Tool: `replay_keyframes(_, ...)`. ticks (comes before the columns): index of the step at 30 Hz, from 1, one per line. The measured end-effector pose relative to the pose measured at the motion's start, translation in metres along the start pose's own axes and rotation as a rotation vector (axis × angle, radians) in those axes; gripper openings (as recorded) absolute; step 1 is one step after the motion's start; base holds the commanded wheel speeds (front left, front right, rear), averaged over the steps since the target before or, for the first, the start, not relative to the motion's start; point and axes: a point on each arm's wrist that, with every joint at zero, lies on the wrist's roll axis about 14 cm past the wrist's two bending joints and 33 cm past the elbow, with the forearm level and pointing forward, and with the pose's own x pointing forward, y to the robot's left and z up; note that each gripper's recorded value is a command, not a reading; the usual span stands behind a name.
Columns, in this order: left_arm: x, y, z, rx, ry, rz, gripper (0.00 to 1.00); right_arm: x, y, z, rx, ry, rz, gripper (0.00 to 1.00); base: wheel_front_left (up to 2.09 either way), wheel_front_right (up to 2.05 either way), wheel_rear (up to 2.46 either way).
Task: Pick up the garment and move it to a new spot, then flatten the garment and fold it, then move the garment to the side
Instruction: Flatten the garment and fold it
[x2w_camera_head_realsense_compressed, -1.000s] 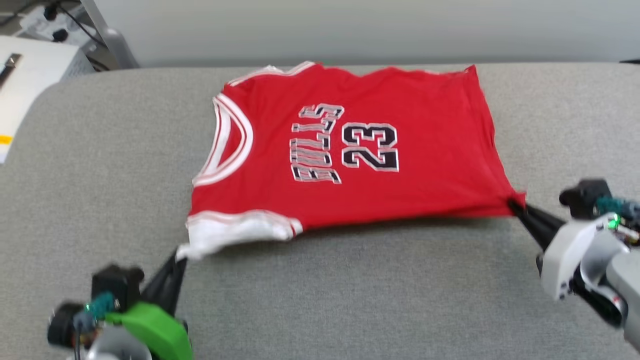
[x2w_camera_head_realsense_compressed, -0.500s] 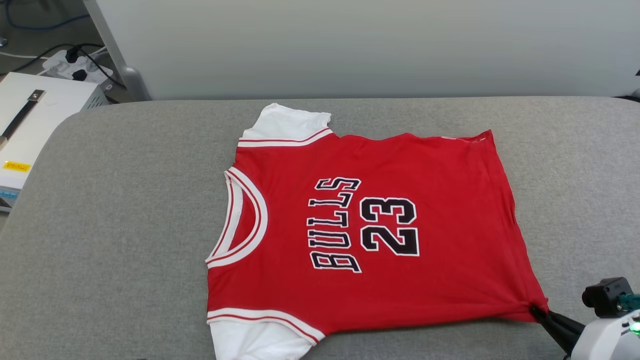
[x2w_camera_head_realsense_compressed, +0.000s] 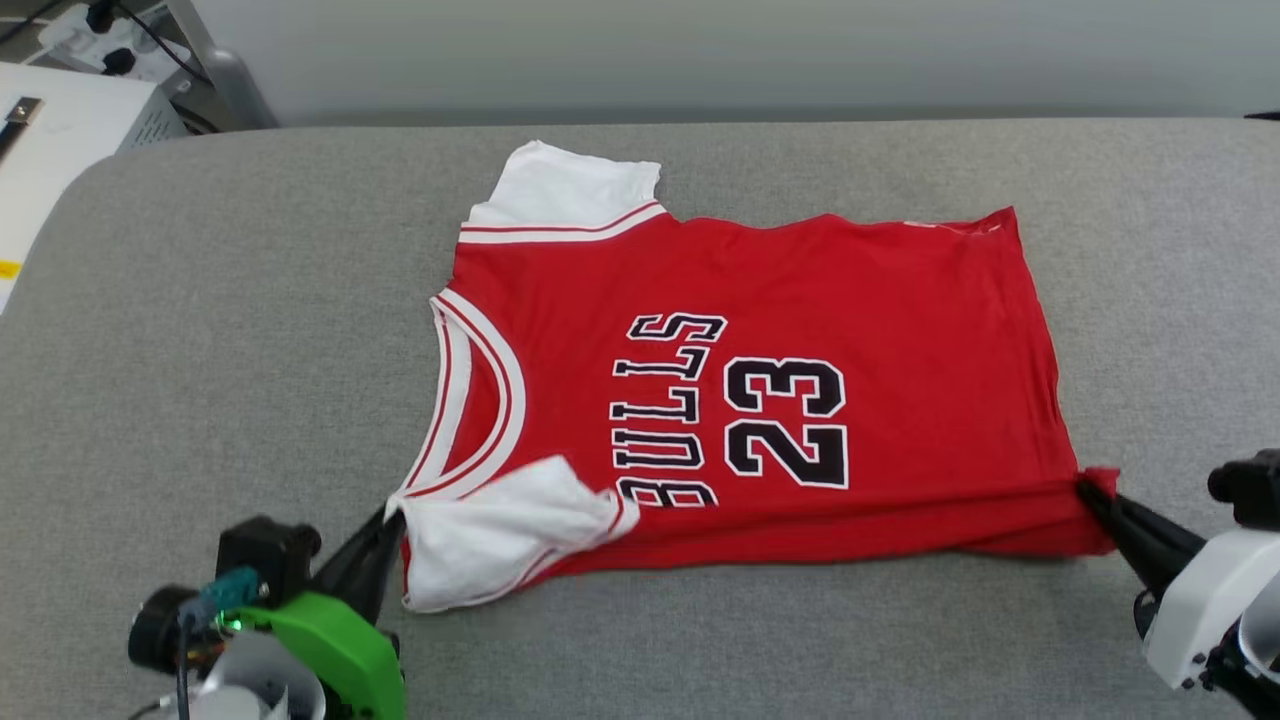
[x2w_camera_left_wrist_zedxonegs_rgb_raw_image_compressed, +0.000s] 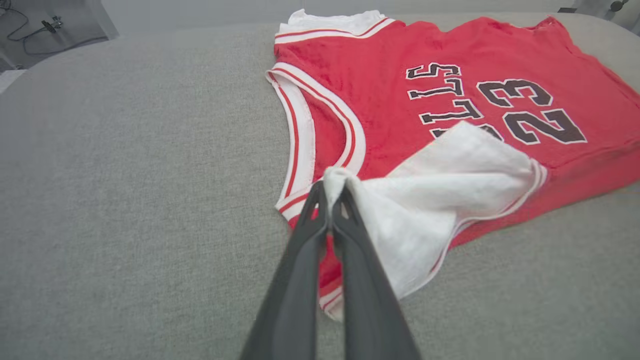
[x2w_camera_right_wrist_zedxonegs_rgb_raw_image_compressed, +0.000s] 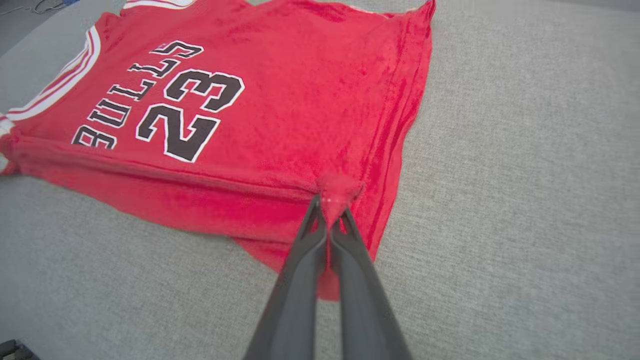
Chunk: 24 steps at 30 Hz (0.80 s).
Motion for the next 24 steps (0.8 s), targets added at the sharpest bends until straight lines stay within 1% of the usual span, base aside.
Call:
replay_keyframes(7, 0.054, 0.013, 0.038, 0.101, -0.052, -0.049, 0.0, 0.026, -0.012, 0.028, 0.002, -0.029, -0.021, 0.0, 0.0, 0.0, 0.0)
replay_keyframes(10, 0.076, 0.018, 0.042, 0.149, -0.041, -0.068, 0.0, 0.037, -0.019, 0.028, 0.003, 0.0, -0.031, 0.0, 0.0, 0.0, 0.0)
replay_keyframes(13, 0.097, 0.021, 0.043, 0.151, -0.041, -0.078, 0.0, 0.049, -0.027, 0.024, 0.015, 0.027, -0.046, 0.0, 0.0, 0.0, 0.0)
replay_keyframes(17, 0.119, 0.032, 0.026, 0.163, 0.013, -0.072, 0.0, 0.064, -0.033, 0.014, 0.028, 0.077, -0.052, 0.0, 0.0, 0.0, 0.0)
replay_keyframes(19, 0.125, 0.037, 0.009, 0.17, 0.062, -0.07, 0.0, 0.071, -0.034, 0.009, 0.034, 0.095, -0.053, 0.0, 0.0, 0.0, 0.0)
replay_keyframes(24, 0.134, 0.045, -0.033, 0.147, 0.173, -0.069, 0.0, 0.083, -0.04, -0.014, 0.049, 0.163, -0.065, 0.0, 0.0, 0.0, 0.0)
